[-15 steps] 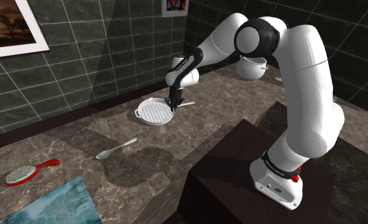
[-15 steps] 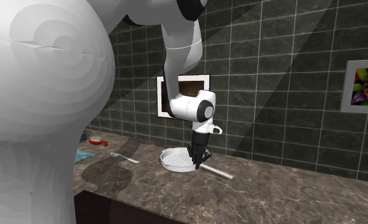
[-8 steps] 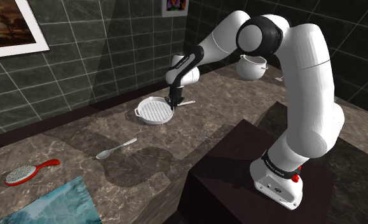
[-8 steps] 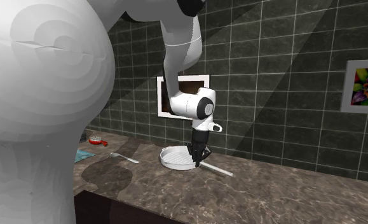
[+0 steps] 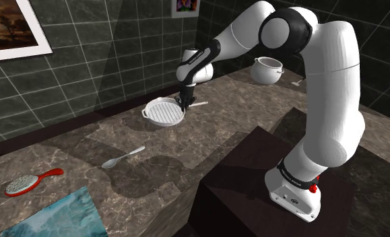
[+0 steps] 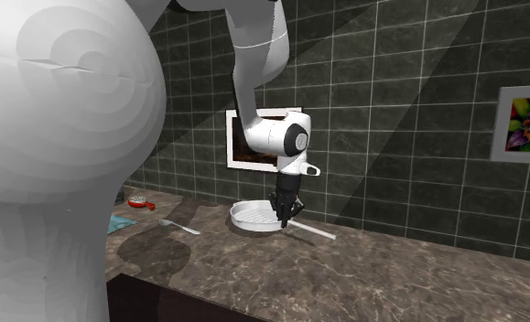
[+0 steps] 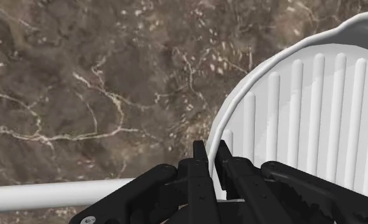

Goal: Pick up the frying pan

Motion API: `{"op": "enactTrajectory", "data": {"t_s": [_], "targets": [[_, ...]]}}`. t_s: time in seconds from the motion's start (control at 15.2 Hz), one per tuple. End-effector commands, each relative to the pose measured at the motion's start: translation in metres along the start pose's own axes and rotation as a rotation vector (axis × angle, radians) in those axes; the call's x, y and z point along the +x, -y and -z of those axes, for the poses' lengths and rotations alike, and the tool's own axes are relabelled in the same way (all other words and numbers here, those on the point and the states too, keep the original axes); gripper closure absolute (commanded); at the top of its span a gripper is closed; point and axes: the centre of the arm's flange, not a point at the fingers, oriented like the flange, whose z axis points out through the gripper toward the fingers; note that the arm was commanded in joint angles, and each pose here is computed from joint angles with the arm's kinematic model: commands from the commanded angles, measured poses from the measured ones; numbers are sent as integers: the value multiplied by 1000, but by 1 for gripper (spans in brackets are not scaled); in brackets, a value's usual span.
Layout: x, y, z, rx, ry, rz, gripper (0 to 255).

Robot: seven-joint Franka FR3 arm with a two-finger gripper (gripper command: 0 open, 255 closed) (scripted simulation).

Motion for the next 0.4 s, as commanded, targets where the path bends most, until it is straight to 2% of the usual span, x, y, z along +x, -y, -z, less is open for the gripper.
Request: {"op": "enactTrajectory", "data": {"t_s": [0.0,0.33], "targets": [[0,1,11,0,0,0,255],[-2,2,28,0,0,0,255]]}}
